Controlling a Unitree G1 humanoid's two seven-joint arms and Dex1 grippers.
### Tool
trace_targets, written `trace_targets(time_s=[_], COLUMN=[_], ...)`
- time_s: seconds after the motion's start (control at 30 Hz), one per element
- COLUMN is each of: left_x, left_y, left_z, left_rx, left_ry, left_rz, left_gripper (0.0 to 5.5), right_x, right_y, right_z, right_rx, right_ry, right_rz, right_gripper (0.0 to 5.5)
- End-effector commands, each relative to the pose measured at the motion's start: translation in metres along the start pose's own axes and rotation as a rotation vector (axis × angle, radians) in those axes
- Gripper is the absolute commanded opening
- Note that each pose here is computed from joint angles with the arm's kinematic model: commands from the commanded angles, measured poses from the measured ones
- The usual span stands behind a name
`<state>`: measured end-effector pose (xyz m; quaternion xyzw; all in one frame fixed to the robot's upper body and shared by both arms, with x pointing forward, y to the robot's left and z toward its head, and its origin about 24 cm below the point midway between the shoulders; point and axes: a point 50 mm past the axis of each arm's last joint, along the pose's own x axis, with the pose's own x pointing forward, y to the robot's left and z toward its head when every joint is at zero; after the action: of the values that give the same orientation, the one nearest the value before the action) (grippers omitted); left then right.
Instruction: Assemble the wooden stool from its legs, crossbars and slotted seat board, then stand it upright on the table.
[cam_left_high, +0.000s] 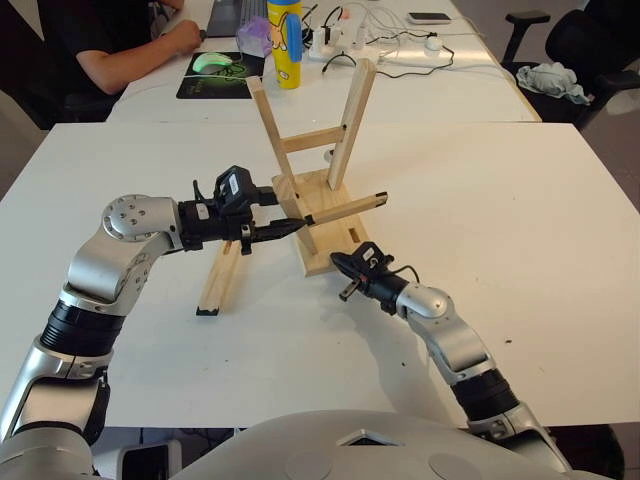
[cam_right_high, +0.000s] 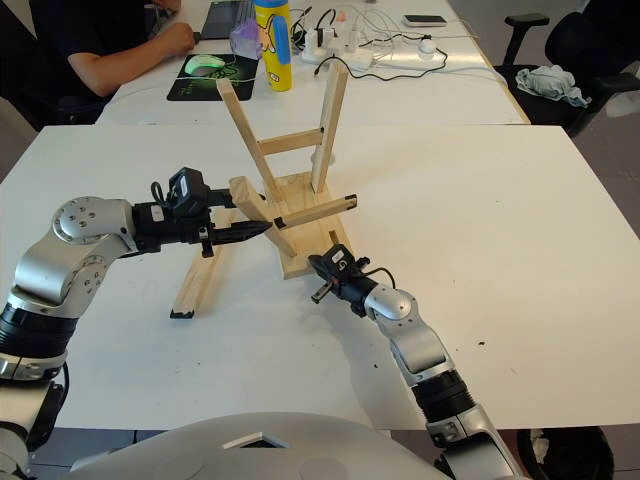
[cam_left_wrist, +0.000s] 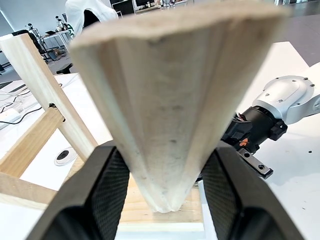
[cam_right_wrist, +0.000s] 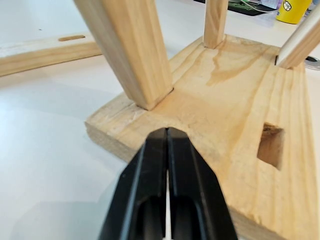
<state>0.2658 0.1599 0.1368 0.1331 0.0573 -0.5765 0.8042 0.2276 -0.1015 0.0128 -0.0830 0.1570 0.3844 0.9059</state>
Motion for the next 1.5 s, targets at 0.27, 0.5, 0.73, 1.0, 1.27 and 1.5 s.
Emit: trace_targets(time_s=[0.27,0.5,0.73,1.0,1.27,1.5], left_x=[-0.013,-0.004,-0.011,-0.002,0.0,-0.004], left_y=[-0.013,-0.044,-0.01,-0.02,-0.039,-0.015], left_z=[-0.087,-0.101,-0.093,-0.098,-0.116,-0.105], left_rx=[-0.335,-0.359,-0.304,-0.333,-0.367,-0.348], left_ry=[0.343,0.379,0.368,0.375,0.418,0.379], left_rz=[-0.026,-0.101,0.012,-0.062,-0.088,-0.035], left_gripper=[2.07,2.07,2.07,2.07,2.07,2.07], right_x=[-0.01,-0.009,-0.007,-0.005,-0.005,0.003], right_y=[0.011,0.01,0.008,0.007,0.008,-0.006], right_z=[-0.052,-0.052,-0.051,-0.051,-0.054,-0.026], right_rx=[0.055,0.056,0.059,0.036,0.05,0.151], right_ry=[0.288,0.292,0.29,0.297,0.306,0.08], right_rz=[0.028,0.043,0.043,0.039,0.041,-0.055], right_gripper=[0.0,0.0,0.0,0.0,0.0,0.0])
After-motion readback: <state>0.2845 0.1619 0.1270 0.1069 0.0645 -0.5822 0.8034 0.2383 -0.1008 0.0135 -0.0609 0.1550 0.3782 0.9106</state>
